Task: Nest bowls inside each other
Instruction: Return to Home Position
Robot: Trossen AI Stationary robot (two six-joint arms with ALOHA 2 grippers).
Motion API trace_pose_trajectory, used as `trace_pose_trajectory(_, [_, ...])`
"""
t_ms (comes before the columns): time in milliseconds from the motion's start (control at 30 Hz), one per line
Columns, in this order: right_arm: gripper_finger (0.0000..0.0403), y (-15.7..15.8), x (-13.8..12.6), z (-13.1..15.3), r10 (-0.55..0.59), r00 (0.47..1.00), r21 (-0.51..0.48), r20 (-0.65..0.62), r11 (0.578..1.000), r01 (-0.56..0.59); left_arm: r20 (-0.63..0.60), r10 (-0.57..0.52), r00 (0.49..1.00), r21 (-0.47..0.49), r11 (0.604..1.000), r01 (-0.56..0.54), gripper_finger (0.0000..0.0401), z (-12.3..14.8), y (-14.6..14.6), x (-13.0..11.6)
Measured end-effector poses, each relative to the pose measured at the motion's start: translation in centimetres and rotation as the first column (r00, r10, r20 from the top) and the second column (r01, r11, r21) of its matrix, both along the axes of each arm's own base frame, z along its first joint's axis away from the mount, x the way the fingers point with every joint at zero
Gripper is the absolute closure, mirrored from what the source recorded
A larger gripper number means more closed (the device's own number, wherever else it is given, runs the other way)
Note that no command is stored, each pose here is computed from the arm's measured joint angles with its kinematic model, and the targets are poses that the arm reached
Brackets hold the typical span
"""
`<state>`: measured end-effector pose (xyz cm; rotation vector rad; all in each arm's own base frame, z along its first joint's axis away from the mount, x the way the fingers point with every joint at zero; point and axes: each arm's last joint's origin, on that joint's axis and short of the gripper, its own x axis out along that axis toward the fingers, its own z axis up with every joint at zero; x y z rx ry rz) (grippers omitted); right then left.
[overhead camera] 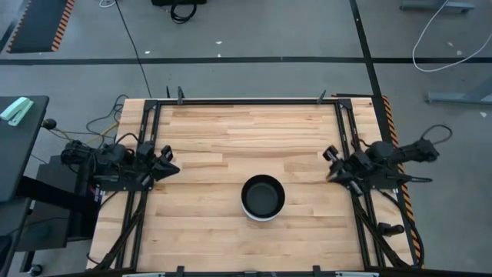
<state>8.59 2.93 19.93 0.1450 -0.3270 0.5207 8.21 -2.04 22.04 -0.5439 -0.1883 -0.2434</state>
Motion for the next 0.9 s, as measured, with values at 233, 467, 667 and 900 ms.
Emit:
trace_pose_trajectory(233, [0.0354, -1.7, 0.6, -0.5, -0.199, 0.978, 0.005, -0.066, 0.98, 0.2, -0.054, 0.008, 0.999, 0.014, 1.0, -0.007, 0.0361, -0.5, 0.0, 0.1])
trace_pose_trajectory(467, [0.0354, -3.0, 0.9, -1.5, -0.329, 0.924, 0.021, -0.194, 0.941, 0.339, -0.12, 0.051, 0.991, 0.054, 0.998, -0.045, 0.0369, -1.2, 0.1, 0.2])
trace_pose_trajectory(667, [0.0354, -3.9, 1.1, -2.9, -0.413, 0.841, 0.036, -0.348, 0.891, 0.453, -0.154, 0.119, 0.981, 0.109, 0.989, -0.103, 0.0372, -1.6, 0.2, 0.3])
trace_pose_trajectory(900, [0.0354, -4.5, 1.0, -2.9, -0.488, 0.804, 0.012, -0.339, 0.853, 0.522, -0.249, 0.158, 0.956, 0.148, 0.981, -0.124, 0.0361, -2.7, 0.3, 0.3])
